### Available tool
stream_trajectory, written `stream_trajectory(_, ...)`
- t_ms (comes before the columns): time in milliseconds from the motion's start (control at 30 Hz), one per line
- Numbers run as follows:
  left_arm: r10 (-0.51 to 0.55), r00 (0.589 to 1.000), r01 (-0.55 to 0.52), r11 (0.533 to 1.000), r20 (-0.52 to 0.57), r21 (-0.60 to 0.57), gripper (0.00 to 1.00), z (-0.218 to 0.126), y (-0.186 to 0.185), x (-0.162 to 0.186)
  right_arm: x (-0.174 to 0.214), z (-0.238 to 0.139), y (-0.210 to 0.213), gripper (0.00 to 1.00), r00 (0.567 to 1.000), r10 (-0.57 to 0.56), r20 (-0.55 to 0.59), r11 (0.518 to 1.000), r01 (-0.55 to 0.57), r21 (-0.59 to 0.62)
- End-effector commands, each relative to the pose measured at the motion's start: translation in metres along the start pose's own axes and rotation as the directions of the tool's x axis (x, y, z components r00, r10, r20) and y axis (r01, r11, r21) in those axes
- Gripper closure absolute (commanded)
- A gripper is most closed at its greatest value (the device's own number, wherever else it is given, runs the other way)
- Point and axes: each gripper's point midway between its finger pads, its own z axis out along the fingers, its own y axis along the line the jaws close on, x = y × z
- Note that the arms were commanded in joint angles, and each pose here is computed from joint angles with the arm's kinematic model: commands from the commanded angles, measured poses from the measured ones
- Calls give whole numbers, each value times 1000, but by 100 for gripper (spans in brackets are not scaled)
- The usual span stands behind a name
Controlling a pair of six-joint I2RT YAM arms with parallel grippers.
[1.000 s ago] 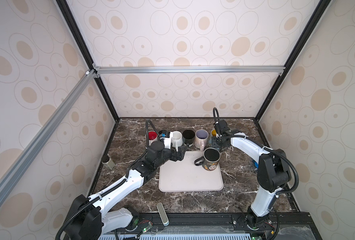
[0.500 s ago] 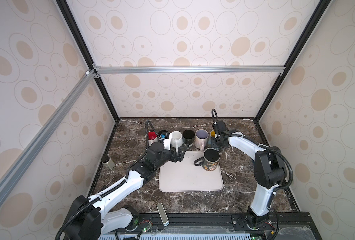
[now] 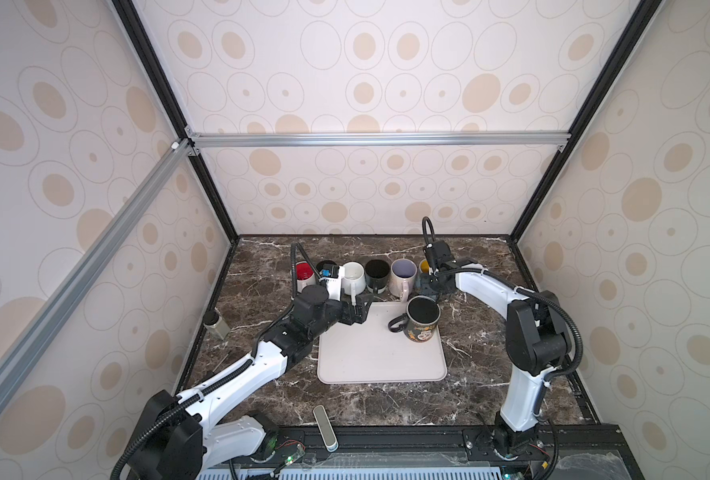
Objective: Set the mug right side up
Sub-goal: 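Lower the light blue mug upright beside the pink mug with the right gripper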
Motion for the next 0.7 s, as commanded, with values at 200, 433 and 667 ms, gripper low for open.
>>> stream_trajectory(200,1,1000,-1,1000,10,15,2,4,-5,-2,-20,-14,9,89,999,18,46,999,-16,-28)
stream_trajectory(433,6,1000,-6,1000,-2,14,2,8,-3,1,-19,-25,17,86,999,4,51,999,-2,-34)
stream_trajectory(667,10,1000,-10,1000,0,13,2,8,-3,1,-16,-28,18,81,999,0,40,1000,0,-20)
